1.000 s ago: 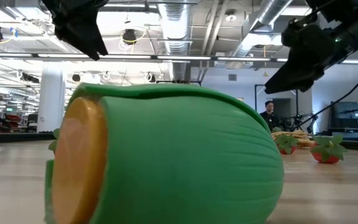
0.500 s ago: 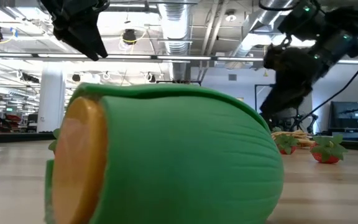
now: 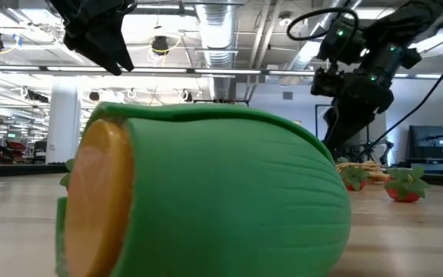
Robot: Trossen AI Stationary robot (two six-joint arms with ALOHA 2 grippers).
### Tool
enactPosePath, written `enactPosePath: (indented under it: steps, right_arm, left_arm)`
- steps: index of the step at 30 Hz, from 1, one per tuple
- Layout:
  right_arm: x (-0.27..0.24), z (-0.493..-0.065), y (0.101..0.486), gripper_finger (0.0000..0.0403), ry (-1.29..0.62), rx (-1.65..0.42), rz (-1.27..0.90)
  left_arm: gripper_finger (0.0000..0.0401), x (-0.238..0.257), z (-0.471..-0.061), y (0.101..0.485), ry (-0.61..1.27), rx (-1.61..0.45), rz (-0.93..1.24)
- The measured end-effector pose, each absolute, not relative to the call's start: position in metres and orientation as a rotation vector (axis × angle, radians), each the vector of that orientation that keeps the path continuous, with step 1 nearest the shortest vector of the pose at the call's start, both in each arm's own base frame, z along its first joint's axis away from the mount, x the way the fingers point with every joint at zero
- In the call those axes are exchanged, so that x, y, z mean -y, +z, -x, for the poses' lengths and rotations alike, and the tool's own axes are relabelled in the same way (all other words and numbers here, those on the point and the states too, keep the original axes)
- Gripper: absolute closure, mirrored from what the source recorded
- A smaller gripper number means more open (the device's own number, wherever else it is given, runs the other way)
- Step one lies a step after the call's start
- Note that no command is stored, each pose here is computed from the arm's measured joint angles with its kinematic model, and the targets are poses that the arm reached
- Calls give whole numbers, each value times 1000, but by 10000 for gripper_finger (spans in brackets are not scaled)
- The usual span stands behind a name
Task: Pick and placing Produce into tupperware
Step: Put the top right pink peach into the transparent bin
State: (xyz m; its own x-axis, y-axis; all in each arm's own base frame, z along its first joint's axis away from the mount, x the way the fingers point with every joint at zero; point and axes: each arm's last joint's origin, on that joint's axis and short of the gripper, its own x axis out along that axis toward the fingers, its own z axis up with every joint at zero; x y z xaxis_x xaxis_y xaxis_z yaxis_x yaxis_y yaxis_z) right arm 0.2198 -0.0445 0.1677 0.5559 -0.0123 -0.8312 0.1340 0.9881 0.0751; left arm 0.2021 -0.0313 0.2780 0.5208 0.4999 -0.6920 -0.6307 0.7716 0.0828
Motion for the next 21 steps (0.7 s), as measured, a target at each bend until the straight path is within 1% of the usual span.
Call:
enactPosePath:
  steps: [8,15,21]
  right_arm:
    - [46,-230,156,143,2,-1033,-96]
    - [47,-232,149,144,3,-1061,-107]
    - [49,-234,146,154,-19,-1056,-132]
  left_arm:
    - [95,31,-202,278,685,-763,194]
    - [95,31,-202,278,687,-766,192]
    - [95,31,-202,278,696,-761,183]
